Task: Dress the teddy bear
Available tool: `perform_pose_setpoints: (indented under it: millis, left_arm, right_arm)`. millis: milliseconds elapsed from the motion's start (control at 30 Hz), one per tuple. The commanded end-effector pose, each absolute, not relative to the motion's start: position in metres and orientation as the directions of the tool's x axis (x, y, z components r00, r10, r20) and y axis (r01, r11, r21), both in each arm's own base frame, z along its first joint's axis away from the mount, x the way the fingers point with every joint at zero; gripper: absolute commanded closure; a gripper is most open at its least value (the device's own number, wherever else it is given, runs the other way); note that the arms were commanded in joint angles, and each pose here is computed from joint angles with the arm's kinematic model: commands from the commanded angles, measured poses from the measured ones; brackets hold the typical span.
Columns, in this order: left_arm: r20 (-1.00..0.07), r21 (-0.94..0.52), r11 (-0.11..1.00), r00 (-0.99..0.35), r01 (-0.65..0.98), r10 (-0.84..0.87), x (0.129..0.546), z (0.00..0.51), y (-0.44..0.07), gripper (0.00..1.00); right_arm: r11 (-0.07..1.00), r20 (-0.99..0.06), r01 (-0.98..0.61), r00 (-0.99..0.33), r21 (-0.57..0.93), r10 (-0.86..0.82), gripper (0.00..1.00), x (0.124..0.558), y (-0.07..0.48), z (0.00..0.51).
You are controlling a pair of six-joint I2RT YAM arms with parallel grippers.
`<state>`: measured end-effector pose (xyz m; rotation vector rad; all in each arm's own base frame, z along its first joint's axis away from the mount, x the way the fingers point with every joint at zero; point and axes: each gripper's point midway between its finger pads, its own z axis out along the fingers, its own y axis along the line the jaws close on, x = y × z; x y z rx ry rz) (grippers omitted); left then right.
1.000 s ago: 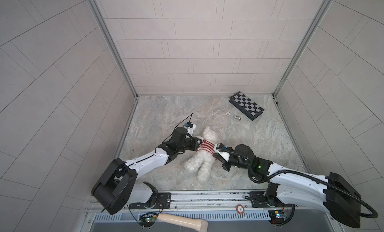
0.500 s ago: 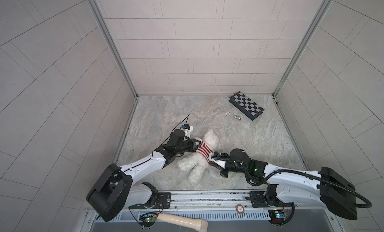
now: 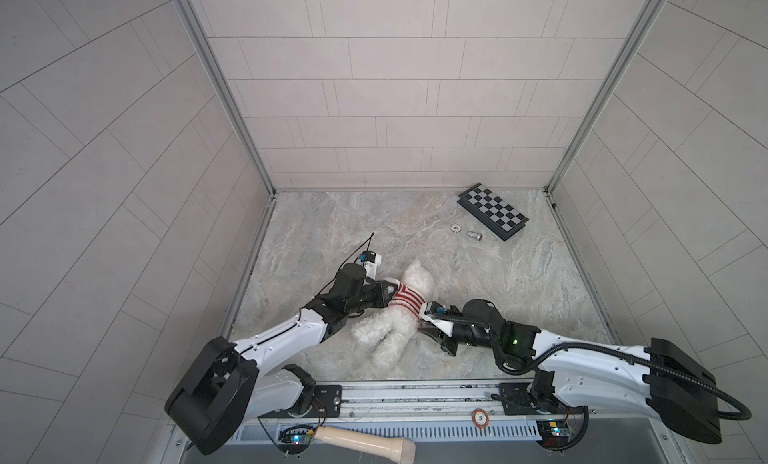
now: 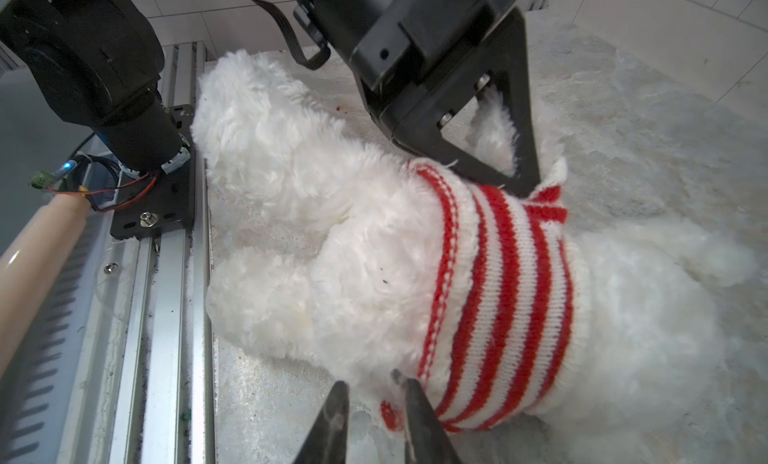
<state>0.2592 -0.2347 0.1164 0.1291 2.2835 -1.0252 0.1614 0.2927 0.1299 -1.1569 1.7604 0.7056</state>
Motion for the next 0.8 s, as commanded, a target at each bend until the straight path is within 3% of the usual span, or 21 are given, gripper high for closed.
perform_pose_setpoints:
  millis: [0, 100, 267, 533, 767]
  left_arm:
    - [-0.602, -0.621, 0.698, -0.787, 0.356, -0.134, 0.256, 0.115, -0.231, 1.0]
    - [-0.608, -0.626, 0.687, -0.783, 0.368, -0.134, 0.255, 0.119, -0.233, 1.0]
    - [-0.618, -0.622, 0.684, -0.776, 0.382, -0.129, 0.257, 0.125, -0.234, 1.0]
    - [-0.612, -0.637, 0.673, -0.777, 0.376, -0.145, 0.254, 0.125, -0.234, 1.0]
    - [-0.605, -0.64, 0.676, -0.781, 0.366, -0.15, 0.254, 0.123, -0.232, 1.0]
  right_arm:
    - [0.473, -0.906, -0.88, -0.226, 0.033, -0.358, 0.6, 0.161, 0.278, 0.131]
    - [0.535, -0.906, -0.845, -0.244, 0.023, -0.347, 0.51, 0.167, 0.266, 0.126]
    - [0.547, -0.897, -0.837, -0.233, -0.011, -0.375, 0.52, 0.174, 0.268, 0.119]
    - [0.541, -0.905, -0.841, -0.21, -0.025, -0.369, 0.67, 0.184, 0.283, 0.119]
    - [0.503, -0.912, -0.864, -0.186, -0.026, -0.366, 0.71, 0.184, 0.296, 0.123]
